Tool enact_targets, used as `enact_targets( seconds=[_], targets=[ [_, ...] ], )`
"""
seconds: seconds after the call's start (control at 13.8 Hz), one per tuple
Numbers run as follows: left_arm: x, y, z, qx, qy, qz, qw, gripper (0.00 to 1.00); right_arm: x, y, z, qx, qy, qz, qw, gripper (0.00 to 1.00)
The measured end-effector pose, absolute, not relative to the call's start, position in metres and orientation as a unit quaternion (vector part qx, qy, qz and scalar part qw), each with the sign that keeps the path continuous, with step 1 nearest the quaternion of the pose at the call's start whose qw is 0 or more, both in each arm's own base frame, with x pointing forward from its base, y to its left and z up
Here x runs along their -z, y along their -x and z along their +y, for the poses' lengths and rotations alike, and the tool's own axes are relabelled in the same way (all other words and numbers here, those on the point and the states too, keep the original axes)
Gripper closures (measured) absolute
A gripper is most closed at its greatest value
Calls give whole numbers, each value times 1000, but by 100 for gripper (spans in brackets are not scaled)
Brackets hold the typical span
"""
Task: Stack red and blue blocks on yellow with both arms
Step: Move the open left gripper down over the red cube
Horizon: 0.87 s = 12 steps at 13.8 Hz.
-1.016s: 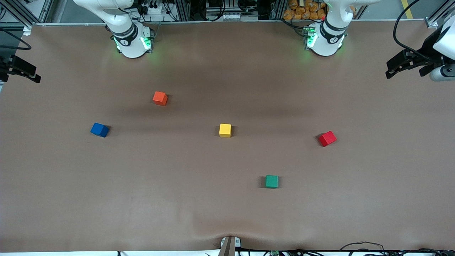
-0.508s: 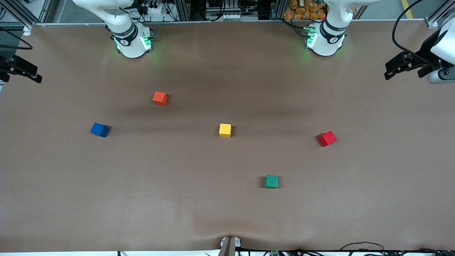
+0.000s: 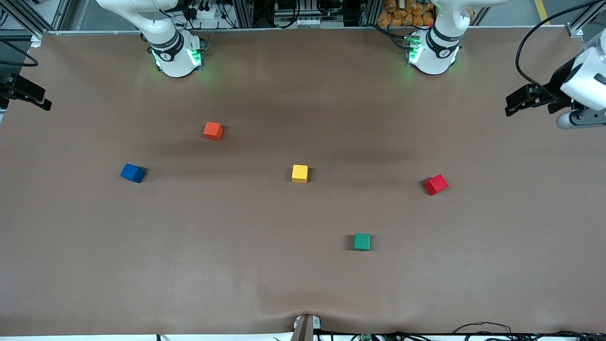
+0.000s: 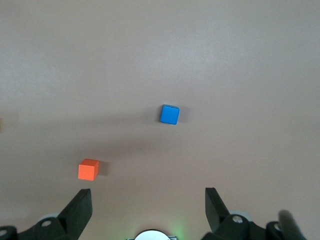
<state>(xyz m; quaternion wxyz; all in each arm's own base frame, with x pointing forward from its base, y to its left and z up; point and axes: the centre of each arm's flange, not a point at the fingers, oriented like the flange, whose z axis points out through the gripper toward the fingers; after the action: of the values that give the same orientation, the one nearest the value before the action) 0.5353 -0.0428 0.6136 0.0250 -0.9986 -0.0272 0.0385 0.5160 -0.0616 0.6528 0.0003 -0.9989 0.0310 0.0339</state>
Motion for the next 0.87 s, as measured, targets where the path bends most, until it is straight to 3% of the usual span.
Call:
enact_targets(
  seconds=[0.87],
  targets=[
    [-514, -543, -58, -43, 999, -10, 25, 0, -653, -516, -62, -34, 999, 31, 1, 0]
  ],
)
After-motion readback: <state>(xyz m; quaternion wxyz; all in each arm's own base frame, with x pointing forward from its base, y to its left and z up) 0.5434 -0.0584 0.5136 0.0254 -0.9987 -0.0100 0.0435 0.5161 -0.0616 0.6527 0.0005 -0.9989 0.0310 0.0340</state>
